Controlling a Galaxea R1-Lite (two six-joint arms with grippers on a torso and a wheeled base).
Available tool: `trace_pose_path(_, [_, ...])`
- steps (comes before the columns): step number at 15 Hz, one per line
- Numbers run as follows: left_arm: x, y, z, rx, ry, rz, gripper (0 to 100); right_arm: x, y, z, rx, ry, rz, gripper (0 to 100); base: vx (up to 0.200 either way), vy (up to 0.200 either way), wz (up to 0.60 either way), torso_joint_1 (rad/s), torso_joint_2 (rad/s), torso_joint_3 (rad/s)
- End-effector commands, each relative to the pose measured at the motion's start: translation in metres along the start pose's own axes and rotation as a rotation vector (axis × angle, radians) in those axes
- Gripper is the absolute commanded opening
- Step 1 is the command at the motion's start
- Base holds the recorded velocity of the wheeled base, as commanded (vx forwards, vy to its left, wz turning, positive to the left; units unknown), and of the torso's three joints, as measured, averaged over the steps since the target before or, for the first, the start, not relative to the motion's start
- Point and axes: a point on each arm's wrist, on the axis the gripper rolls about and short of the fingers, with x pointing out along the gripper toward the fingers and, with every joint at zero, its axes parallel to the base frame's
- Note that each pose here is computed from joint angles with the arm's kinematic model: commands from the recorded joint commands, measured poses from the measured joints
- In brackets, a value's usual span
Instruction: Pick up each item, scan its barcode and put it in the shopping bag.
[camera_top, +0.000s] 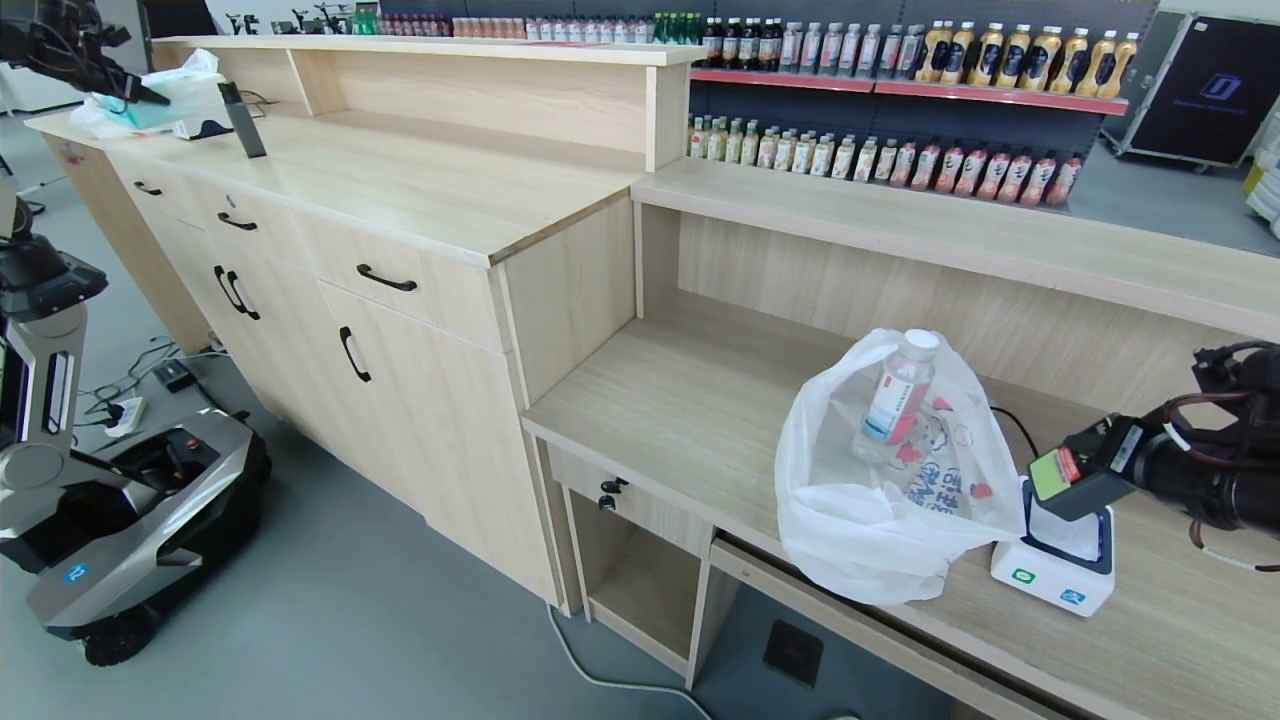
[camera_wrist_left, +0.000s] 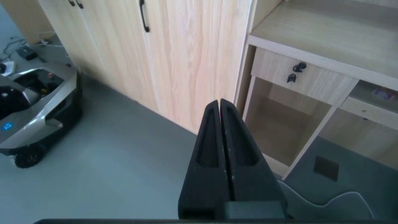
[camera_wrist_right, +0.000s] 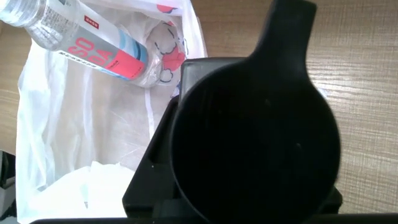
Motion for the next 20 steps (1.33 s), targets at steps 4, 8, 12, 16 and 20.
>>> trace_pose_path(4, [0.0, 0.0, 0.0, 0.0, 0.0, 0.0, 0, 0.001, 0.0, 0.0, 0.0, 0.0, -0.002, 0, 0.0, 0.0, 0.0, 0.0, 0.0, 0.0])
trace_pose_path(8, [0.0, 0.0, 0.0, 0.0, 0.0, 0.0, 0, -0.002, 0.001, 0.001, -0.005, -0.008, 0.011, 0, 0.0, 0.0, 0.0, 0.0, 0.0, 0.0])
trace_pose_path(12, [0.0, 0.0, 0.0, 0.0, 0.0, 0.0, 0, -0.013, 0.025, 0.016, -0.549, -0.232, 0.149, 0, 0.0, 0.0, 0.0, 0.0, 0.0, 0.0])
trace_pose_path(16, [0.0, 0.0, 0.0, 0.0, 0.0, 0.0, 0, -0.019, 0.018, 0.015, -0.96, -0.333, 0.078, 0, 0.0, 0.0, 0.0, 0.0, 0.0, 0.0])
trace_pose_path(20, [0.0, 0.0, 0.0, 0.0, 0.0, 0.0, 0, -0.021, 0.022, 0.016, -1.022, -0.393, 0.181, 0, 0.0, 0.0, 0.3, 0.001, 0.0, 0.004])
